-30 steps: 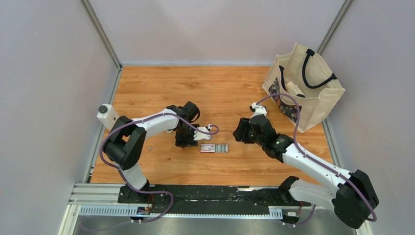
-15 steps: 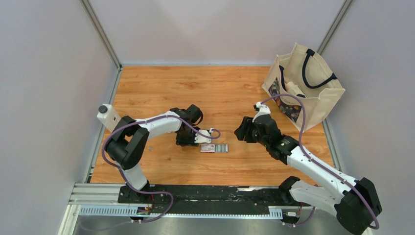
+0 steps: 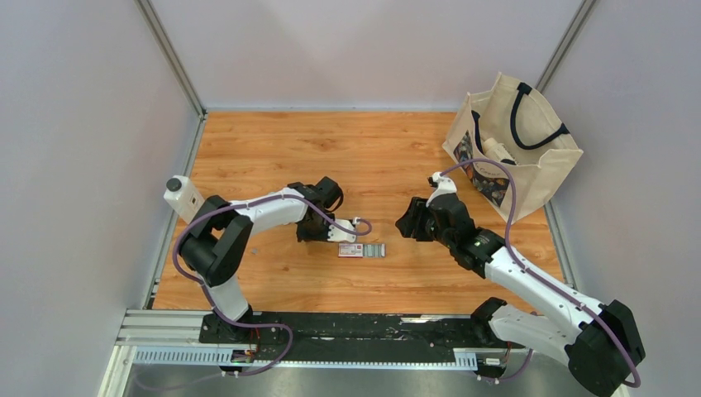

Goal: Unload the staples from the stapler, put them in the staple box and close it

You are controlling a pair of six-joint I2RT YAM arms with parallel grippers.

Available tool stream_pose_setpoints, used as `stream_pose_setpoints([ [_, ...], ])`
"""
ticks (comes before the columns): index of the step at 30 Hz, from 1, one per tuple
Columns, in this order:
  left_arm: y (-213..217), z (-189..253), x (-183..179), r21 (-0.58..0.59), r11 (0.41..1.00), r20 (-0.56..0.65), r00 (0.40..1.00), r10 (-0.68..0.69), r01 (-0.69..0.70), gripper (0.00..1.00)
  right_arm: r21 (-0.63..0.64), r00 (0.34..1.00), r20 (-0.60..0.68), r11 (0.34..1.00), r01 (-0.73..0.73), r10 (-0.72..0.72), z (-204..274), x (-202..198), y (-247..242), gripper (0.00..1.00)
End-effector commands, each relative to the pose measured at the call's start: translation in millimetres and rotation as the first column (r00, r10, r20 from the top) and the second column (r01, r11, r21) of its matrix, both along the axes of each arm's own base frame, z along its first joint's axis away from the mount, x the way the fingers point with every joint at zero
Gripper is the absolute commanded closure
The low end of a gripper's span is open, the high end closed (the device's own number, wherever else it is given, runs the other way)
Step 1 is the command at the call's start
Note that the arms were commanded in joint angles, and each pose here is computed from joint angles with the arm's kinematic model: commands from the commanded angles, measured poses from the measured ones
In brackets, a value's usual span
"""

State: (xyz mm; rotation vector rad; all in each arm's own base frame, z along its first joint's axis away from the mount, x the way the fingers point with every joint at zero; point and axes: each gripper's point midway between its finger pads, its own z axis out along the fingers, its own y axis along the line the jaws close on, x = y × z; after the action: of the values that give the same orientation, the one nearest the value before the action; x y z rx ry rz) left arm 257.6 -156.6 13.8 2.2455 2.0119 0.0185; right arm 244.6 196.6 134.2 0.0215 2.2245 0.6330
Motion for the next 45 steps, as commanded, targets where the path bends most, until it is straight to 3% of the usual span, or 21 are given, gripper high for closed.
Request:
stream_pose_setpoints([
  [1,-14.3,3.6,1.4,-0.048,0.999,-0.029,0.999,0.024,-0.026,0.84,0.036,0.999,0.048,0.999,-0.005,0.003,18.1,5.4,3.5,0.5],
  [9,-47.5,61.1,-3.5,-0.208,0.967,-0.097,0.987,0.126,-0.144,0.9,0.057,0.996,0.075,0.997,-0.045,0.041,34.4,2.4,8.0,0.5],
  [14,-82.9,136.1,-9.0,-0.414,0.873,-0.188,0.963,0.193,-0.256,0.94,0.121,0.982,0.147,0.983,-0.137,0.119,66.3,-6.6,16.0,0.49],
  [16,-97.5,177.0,-10.5,-0.508,0.805,-0.249,0.946,0.205,-0.308,1.0,0.149,0.97,0.188,0.972,-0.183,0.154,84.4,-11.6,20.6,0.48],
  [20,-115.4,246.4,-18.1,-0.632,0.667,-0.378,0.908,0.179,-0.395,1.0,0.199,0.93,0.279,0.933,-0.299,0.239,124.3,-25.9,31.3,0.47],
  [24,-129.6,312.9,-22.7,-0.737,0.449,-0.514,0.85,0.112,-0.505,0.99,0.257,0.863,0.365,0.853,-0.454,0.349,170.1,-47.7,47.8,0.45],
  [27,-135.6,358.1,-24.9,-0.746,0.266,-0.626,0.779,0.033,-0.611,0.98,0.287,0.815,0.437,0.8,-0.527,0.381,210.2,-58.3,54.5,0.44],
  [32,-143.7,401.7,-34.9,-0.688,0.127,-0.725,0.671,-0.157,-0.714,0.98,0.312,0.739,0.533,0.716,-0.624,0.412,256.7,-69.8,64.7,0.44],
  [33,-144.0,406.6,-36.8,-0.66,0.116,-0.748,0.637,-0.186,-0.742,0.98,0.32,0.733,0.539,0.704,-0.634,0.415,261.9,-70.4,67.2,0.44],
  [36,-142.4,416.7,-39.6,-0.656,0.068,-0.74,0.623,-0.253,-0.752,0.98,0.345,0.731,0.539,0.683,-0.644,0.418,269.2,-70.3,71.3,0.45],
  [45,-138.0,409.7,-47.1,-0.632,0.052,-0.757,0.602,-0.255,-0.773,0.98,0.38,0.731,0.553,0.659,-0.649,0.401,275.0,-59.4,82.5,0.45],
])
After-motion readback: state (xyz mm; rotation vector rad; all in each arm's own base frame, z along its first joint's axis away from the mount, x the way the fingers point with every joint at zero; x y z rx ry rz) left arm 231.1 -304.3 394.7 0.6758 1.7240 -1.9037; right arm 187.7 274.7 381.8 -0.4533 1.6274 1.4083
